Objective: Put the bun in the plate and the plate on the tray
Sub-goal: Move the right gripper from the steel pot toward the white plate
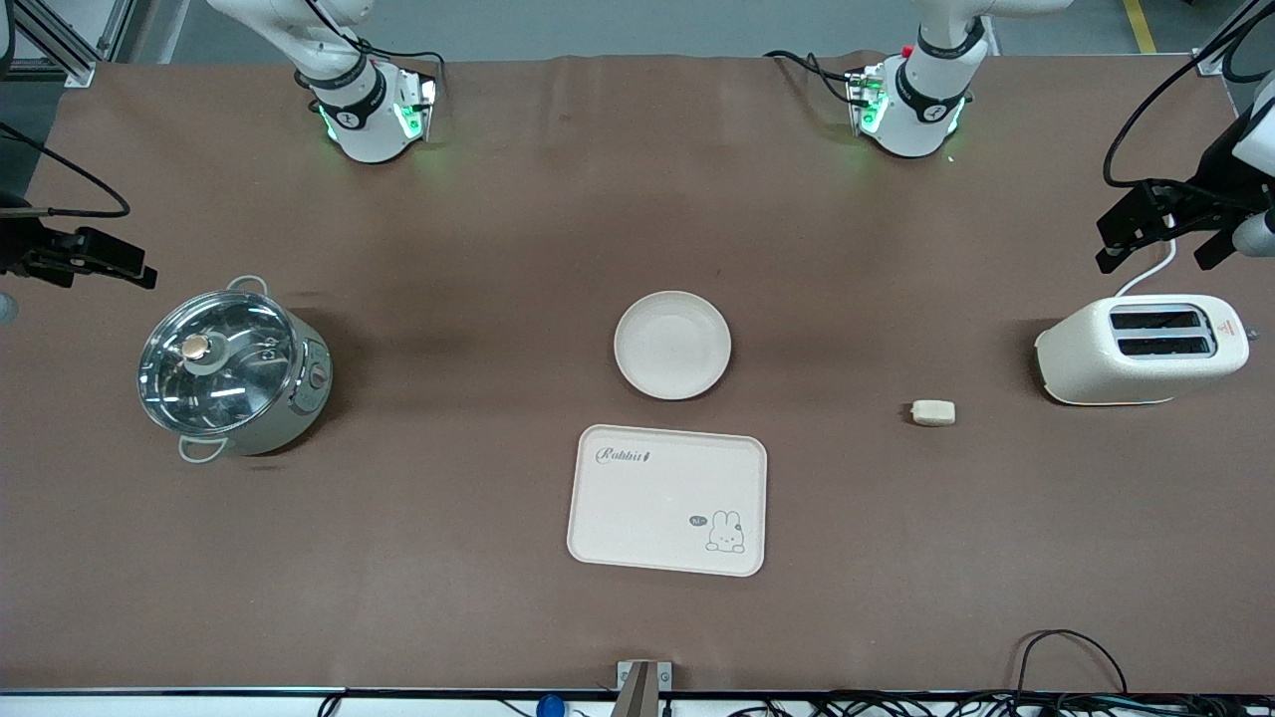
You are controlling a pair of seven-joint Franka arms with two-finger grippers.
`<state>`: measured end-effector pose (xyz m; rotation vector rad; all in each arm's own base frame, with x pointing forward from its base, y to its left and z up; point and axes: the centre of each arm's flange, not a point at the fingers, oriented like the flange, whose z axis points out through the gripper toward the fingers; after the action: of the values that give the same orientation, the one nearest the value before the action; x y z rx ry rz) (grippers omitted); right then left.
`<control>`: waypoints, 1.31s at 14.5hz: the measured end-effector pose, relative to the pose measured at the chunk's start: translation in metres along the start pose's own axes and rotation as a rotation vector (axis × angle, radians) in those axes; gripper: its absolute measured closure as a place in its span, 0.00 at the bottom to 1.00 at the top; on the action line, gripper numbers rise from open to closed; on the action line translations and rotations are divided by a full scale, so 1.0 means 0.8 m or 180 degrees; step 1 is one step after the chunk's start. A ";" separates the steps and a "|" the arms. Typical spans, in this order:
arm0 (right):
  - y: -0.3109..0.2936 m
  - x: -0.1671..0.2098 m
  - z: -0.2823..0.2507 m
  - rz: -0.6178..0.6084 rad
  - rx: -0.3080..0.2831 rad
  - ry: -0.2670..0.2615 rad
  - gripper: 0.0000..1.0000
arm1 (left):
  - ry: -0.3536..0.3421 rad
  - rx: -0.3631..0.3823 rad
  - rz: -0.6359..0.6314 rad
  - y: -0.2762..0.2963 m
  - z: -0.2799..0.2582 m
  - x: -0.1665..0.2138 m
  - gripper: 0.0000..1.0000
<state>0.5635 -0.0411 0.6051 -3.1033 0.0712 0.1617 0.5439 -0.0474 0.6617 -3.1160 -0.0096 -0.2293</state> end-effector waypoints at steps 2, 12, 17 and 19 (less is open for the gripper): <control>0.001 0.000 -0.001 0.0003 0.0000 0.0008 0.00 | -0.0027 0.0003 0.0022 0.000 0.001 -0.001 0.00; -0.017 0.007 0.002 -0.0071 0.0036 0.0072 0.00 | -0.1023 0.0133 0.0122 0.012 0.253 0.045 0.00; -0.023 0.024 0.021 -0.0096 0.0075 0.0067 0.00 | -0.1127 0.0138 0.0252 0.036 0.474 0.065 0.00; -0.040 0.038 0.044 -0.0138 0.0203 0.0040 0.00 | -0.0961 0.0105 0.0322 0.031 0.511 0.060 0.00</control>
<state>0.5916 -0.0095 0.5680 -3.0396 0.0094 0.1361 0.6514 -0.0651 0.2637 -3.0728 0.1380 0.2407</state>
